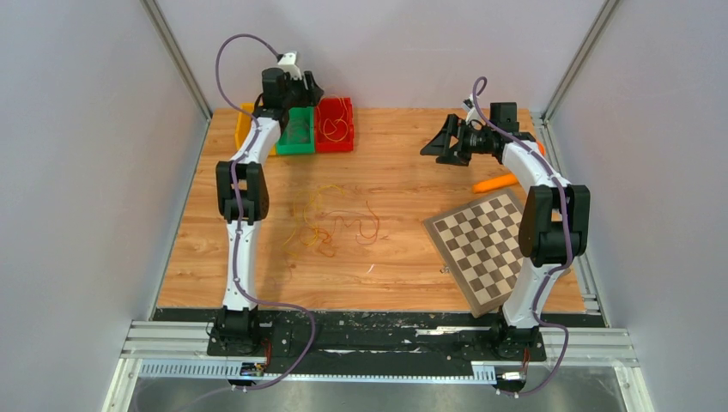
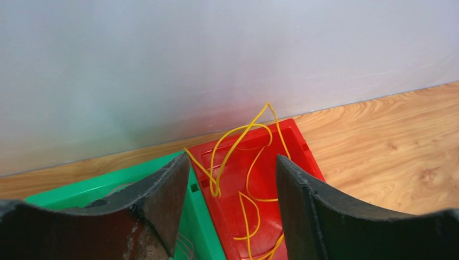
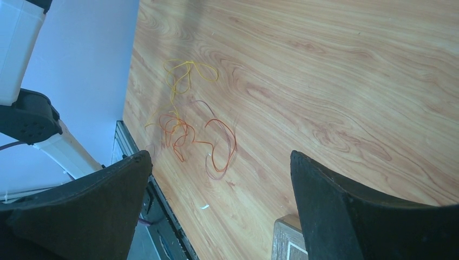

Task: Untangle the cables

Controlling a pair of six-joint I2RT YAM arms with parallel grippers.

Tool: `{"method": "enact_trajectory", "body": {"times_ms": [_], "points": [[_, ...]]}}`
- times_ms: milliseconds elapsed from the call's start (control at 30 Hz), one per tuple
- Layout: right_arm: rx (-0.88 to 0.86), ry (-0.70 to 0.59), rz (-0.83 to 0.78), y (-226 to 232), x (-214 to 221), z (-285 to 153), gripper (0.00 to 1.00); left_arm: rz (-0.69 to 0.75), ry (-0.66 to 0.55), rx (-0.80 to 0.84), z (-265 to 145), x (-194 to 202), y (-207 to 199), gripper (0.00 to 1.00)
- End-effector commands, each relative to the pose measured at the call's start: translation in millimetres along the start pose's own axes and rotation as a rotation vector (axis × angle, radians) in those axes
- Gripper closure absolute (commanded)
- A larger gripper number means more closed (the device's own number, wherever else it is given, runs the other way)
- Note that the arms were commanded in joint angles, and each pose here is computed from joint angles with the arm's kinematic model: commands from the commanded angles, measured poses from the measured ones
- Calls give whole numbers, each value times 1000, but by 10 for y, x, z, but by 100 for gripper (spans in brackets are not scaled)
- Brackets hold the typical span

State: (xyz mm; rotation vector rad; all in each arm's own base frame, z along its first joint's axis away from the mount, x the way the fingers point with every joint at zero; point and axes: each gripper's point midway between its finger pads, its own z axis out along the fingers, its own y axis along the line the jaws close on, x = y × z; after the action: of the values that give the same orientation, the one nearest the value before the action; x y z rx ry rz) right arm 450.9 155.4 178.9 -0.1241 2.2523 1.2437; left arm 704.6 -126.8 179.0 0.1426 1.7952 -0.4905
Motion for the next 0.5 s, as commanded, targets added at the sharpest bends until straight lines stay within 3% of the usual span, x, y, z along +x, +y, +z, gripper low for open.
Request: {"method": "enact_trajectory", "body": {"times_ms": [0, 200, 467], "points": [[0, -30, -48, 42, -117, -36, 3, 6, -35, -17, 104, -49, 62, 33], [8, -33, -49, 16, -135, -33, 3, -30, -17, 15, 154, 64, -13, 44], [5, -24, -33, -15, -109, -10, 3, -2, -40, 74, 53, -75, -316, 93]]}}
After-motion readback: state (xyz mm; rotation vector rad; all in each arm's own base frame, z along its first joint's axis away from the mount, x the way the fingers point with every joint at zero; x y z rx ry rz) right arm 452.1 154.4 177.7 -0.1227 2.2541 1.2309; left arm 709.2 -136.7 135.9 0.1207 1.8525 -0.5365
